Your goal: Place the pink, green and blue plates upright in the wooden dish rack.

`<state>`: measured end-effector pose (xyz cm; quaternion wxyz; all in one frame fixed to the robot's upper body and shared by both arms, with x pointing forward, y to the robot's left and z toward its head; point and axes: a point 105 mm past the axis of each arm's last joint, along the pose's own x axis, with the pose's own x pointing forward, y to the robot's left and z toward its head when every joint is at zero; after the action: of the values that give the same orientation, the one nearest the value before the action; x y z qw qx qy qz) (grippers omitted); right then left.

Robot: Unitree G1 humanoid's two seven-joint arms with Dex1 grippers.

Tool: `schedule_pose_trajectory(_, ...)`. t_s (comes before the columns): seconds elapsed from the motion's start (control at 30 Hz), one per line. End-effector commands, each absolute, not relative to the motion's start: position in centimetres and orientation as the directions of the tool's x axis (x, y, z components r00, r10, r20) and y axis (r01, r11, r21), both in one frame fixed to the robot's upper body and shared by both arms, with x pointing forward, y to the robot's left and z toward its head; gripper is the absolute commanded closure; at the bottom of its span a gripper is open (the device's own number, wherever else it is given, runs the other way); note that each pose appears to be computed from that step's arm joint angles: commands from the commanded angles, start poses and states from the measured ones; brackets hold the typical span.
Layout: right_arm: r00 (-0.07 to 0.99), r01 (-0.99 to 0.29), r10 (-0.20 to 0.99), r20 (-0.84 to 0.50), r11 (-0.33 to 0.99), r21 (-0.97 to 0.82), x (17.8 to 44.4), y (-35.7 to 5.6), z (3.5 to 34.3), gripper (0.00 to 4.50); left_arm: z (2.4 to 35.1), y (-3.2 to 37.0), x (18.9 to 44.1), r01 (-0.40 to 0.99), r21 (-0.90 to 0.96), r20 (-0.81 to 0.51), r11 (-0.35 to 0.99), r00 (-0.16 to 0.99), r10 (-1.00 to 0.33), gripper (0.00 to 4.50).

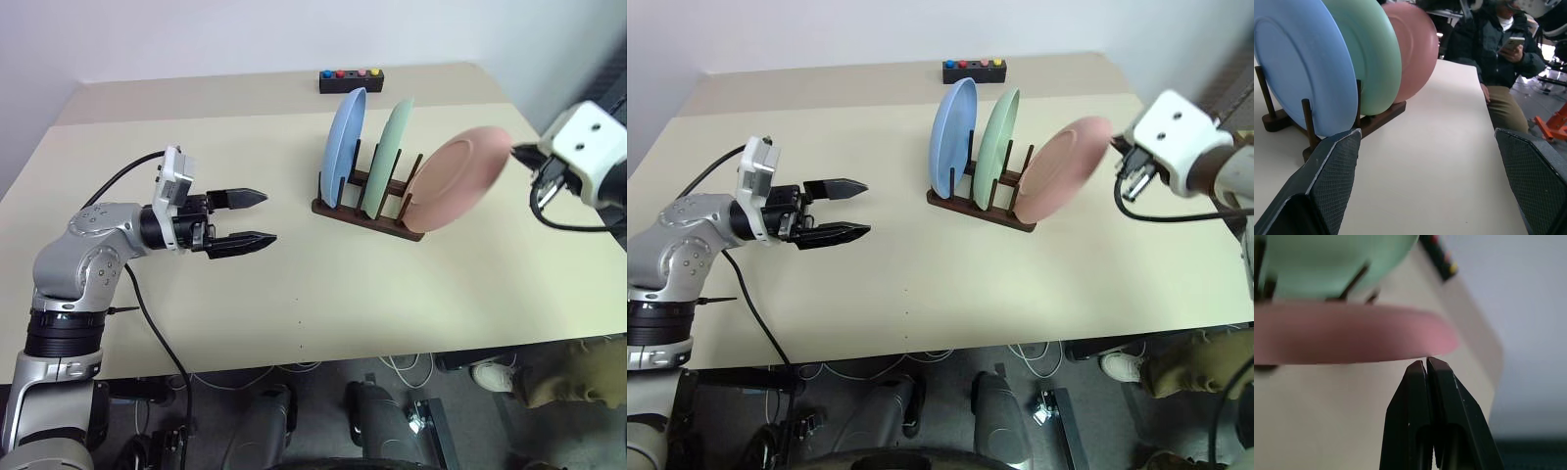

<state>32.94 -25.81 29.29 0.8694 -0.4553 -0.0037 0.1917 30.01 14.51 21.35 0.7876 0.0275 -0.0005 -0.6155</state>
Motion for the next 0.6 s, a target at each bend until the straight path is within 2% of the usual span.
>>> schedule_pose_trajectory(0.03,0.914,-0.276,0.402,-0.055,0.518,-0.81,32.4,-24.5,31.9,4.45,22.4,14.8,29.6,0.965,0.099,-0.023,0.244,0.247,-0.969,0.0)
schedule_pose_trajectory(0.33,0.923,-0.249,0.383,-0.033,0.529,-0.812,32.9,-24.8,32.6,4.45,22.8,14.5,29.5,0.962,0.122,-0.024,0.243,0.248,-0.969,0.0)
schedule_pose_trajectory(0.43,0.971,-0.128,0.24,0.01,0.55,-0.825,33.5,-28.0,33.4,4.45,22.8,14.6,29.5,0.963,0.119,-0.026,0.243,0.248,-0.969,0.0)
schedule_pose_trajectory(0.5,0.988,-0.078,0.153,-0.001,0.499,-0.863,33.6,-29.9,33.3,4.45,22.6,14.6,29.5,0.964,0.113,-0.03,0.242,0.247,-0.969,0.0)
schedule_pose_trajectory(0.6,0.985,-0.17,0.091,-0.145,0.416,-0.893,33.4,-31.3,30.5,4.45,22.6,14.6,29.3,0.968,0.102,-0.032,0.229,0.233,-0.972,0.0)
